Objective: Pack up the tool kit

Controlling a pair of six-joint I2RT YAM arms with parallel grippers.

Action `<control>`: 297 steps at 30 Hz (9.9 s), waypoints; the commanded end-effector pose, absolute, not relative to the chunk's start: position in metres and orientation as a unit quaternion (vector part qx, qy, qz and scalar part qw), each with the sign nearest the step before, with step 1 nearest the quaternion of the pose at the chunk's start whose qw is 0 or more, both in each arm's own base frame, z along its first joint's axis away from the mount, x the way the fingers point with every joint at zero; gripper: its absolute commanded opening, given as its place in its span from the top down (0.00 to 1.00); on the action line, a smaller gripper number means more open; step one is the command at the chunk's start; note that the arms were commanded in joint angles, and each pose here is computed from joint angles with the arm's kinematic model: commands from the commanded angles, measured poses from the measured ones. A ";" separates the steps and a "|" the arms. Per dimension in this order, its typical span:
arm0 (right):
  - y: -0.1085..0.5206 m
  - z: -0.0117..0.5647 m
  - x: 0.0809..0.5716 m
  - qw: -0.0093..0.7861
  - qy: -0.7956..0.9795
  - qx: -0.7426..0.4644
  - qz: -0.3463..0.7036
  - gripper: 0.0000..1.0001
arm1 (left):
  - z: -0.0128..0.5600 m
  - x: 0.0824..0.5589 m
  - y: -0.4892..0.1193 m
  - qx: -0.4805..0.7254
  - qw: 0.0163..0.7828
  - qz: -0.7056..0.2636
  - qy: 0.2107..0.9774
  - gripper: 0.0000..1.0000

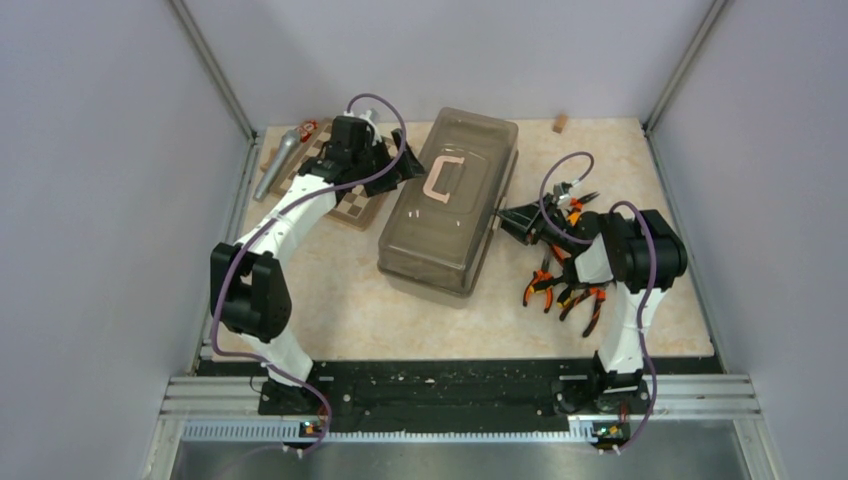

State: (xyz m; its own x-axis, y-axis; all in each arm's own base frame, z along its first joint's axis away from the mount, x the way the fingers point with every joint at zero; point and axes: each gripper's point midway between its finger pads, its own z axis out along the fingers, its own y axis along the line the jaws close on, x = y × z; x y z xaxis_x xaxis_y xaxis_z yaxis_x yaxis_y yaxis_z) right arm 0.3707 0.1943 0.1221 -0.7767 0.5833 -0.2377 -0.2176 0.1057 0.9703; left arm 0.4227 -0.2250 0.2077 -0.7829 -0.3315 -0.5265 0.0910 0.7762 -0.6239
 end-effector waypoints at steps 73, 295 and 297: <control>0.242 0.232 0.362 0.401 0.651 -0.005 0.644 0.19 | 0.170 0.311 -0.280 -0.136 0.138 -0.557 0.807 0.04; 0.242 0.256 0.333 0.356 0.922 -0.111 -0.109 0.10 | 0.166 0.318 -0.230 -0.127 0.268 -0.365 0.882 0.30; 0.233 0.259 0.334 0.360 0.919 -0.106 -0.122 0.10 | 0.166 0.318 -0.230 -0.127 0.268 -0.365 0.883 0.30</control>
